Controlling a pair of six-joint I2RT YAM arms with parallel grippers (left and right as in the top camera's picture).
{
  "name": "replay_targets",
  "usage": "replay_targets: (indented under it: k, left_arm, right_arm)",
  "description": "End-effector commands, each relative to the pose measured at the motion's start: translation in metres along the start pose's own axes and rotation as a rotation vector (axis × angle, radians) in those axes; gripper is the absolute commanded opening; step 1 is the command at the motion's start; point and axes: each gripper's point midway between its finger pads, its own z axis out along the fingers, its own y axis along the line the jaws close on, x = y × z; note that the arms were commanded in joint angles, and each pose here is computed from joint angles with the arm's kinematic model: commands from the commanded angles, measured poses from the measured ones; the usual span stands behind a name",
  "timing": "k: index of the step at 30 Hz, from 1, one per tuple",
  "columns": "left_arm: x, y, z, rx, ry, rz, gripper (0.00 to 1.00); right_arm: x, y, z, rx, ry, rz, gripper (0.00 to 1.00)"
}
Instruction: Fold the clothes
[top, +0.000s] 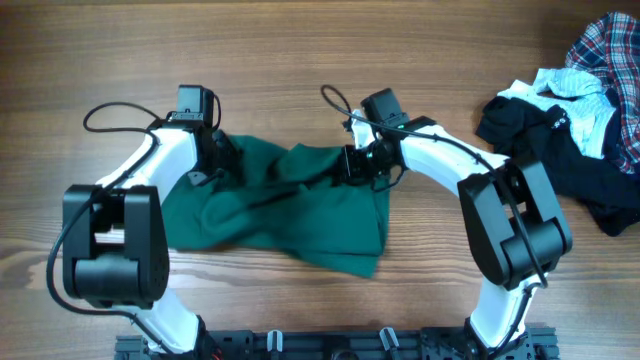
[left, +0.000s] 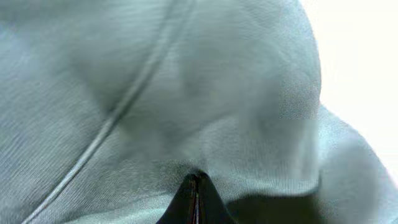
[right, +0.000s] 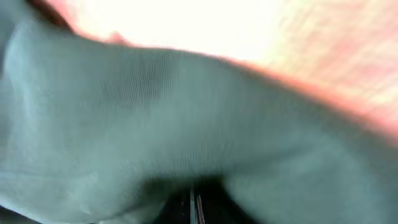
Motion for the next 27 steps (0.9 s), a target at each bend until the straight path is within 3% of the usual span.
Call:
replay_targets:
  k: [1, 12, 20, 27]
  left_arm:
    - [0.017, 0.01, 0.048, -0.032, 0.063, 0.004, 0.04]
    - [-0.038, -0.035, 0.043, 0.145, -0.165, 0.039, 0.04]
    - [-0.053, -0.045, 0.036, 0.17, -0.223, 0.137, 0.04]
    - [-0.085, -0.072, 0.005, 0.216, -0.308, 0.199, 0.08]
  right_arm:
    - [-0.021, -0.05, -0.001, 0.115, -0.08, 0.065, 0.05]
    - [-0.091, -0.075, -0.035, 0.082, -0.352, 0.046, 0.05]
    - [-0.102, -0.054, -0.049, 0.03, -0.329, -0.006, 0.04]
    - [-0.116, -0.025, -0.093, 0.05, -0.268, -0.086, 0.04]
